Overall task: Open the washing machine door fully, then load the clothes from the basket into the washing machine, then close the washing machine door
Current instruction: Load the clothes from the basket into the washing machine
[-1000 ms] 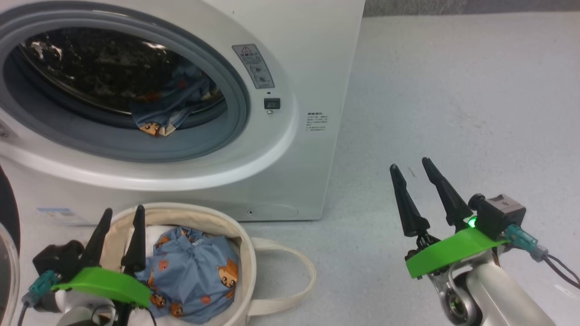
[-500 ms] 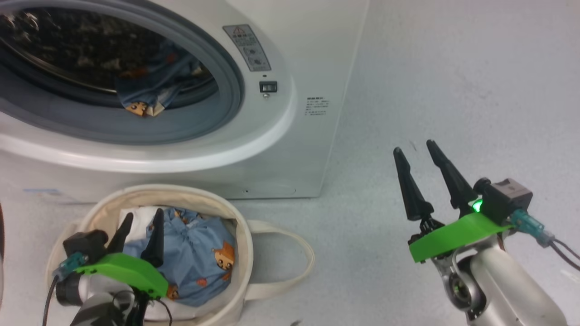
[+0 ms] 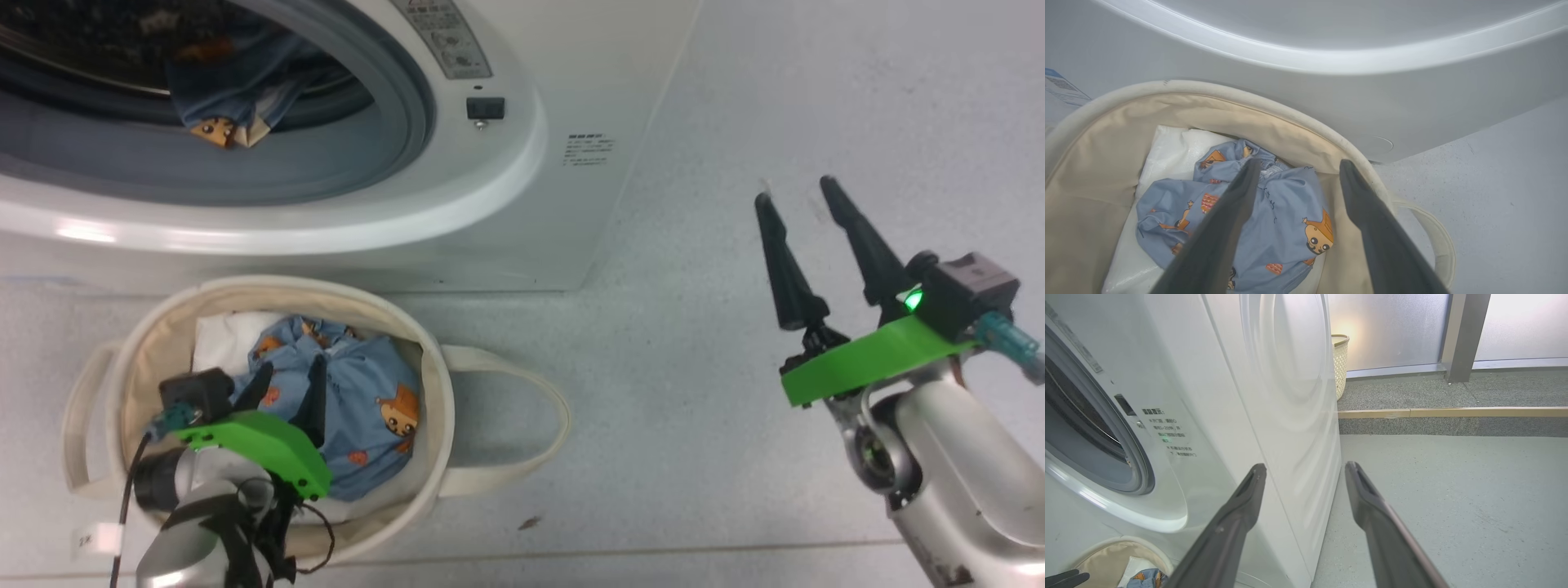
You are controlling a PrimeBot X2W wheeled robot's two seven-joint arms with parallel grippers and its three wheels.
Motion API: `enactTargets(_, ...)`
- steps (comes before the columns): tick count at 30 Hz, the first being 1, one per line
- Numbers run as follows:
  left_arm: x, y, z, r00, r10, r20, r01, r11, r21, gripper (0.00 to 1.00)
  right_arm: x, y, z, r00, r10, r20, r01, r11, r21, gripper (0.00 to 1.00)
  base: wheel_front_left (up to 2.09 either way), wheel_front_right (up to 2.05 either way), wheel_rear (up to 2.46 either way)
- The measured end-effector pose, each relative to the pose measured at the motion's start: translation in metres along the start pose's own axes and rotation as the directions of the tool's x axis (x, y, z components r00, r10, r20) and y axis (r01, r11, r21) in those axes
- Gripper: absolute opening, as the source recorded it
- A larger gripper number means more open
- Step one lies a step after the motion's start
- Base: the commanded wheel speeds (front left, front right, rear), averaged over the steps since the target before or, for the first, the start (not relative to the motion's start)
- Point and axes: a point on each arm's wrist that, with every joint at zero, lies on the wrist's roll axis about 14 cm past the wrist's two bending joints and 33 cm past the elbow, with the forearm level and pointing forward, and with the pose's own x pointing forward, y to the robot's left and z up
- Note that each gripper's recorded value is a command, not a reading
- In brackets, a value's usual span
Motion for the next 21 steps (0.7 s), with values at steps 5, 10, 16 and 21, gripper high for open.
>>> enactTargets(5,0.013,-0.005,-0.023,0.996,-0.013,-0.087,0.015,0.999,0.028,1.0,0.011,-0.01,-0.012,1.0,0.0,-0.021,0.0,1.0,-0.003,1.0,0.0,0.0,0.0)
enactTargets(10,0.023,-0.014,-0.05,0.979,-0.034,-0.201,0.044,0.998,0.049,1.0,0.017,-0.018,-0.026,0.999,0.001,-0.049,-0.001,1.0,-0.006,1.0,0.0,0.0,0.0)
enactTargets(16,0.032,-0.019,-0.08,0.934,-0.055,-0.354,0.104,0.987,0.122,1.0,0.022,-0.025,-0.035,0.998,-0.002,-0.058,0.001,1.0,-0.017,1.0,0.0,0.0,0.0)
enactTargets(21,0.031,-0.021,-0.108,0.874,-0.067,-0.482,0.231,0.929,0.288,1.0,0.022,-0.034,-0.04,0.998,-0.018,-0.066,0.016,0.999,-0.027,1.0,0.0,0.0,0.0)
